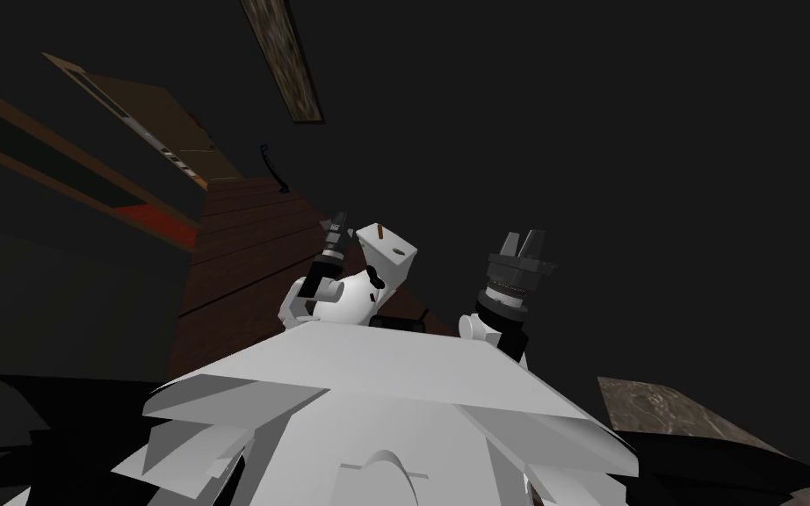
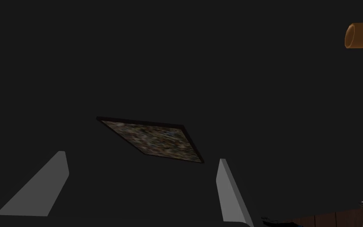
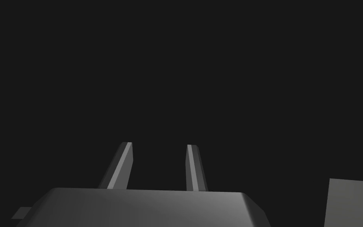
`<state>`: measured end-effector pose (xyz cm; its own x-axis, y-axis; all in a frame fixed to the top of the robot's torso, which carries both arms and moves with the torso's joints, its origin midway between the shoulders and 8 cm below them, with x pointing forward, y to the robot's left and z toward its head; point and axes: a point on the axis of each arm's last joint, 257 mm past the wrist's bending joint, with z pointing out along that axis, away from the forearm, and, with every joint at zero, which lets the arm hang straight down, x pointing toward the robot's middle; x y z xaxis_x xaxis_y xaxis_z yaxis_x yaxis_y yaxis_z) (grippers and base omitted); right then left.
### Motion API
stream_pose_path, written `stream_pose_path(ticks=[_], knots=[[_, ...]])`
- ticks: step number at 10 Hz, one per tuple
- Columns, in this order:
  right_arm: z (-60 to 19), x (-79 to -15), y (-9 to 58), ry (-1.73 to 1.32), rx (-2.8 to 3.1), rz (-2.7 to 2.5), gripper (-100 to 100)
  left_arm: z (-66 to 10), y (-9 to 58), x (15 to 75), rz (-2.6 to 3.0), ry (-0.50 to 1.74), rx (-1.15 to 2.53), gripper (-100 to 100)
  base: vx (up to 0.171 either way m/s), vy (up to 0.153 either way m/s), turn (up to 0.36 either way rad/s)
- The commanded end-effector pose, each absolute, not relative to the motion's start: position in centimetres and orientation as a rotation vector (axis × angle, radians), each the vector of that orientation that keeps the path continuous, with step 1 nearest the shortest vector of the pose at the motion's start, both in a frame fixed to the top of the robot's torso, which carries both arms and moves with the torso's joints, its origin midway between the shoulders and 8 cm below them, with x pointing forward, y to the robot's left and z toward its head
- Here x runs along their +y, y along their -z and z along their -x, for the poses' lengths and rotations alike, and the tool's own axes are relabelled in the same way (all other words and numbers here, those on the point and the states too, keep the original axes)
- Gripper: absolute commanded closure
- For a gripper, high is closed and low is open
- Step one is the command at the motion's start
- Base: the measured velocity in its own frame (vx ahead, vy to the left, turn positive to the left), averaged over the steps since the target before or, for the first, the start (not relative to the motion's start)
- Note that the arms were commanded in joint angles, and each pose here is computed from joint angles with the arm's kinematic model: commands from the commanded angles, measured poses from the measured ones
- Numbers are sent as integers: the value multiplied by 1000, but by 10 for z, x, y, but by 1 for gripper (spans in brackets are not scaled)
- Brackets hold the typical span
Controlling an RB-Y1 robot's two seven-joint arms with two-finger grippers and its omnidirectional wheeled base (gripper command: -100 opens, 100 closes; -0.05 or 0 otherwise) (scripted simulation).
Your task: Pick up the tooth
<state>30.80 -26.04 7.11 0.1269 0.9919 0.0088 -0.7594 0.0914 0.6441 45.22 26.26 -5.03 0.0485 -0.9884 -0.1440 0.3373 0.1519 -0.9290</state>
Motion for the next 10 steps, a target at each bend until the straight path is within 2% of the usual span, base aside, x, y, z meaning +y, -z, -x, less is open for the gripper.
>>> stream_pose_path(ticks=[1,10], knots=[[-308,-260,-71,-1383,497,-578,0,-464,52,259,878,1234,1025,-100,6,-6,19],[-308,-260,-71,-1383,497,-578,0,-501,85,252,1026,1191,1153,-100,3,-4,12]])
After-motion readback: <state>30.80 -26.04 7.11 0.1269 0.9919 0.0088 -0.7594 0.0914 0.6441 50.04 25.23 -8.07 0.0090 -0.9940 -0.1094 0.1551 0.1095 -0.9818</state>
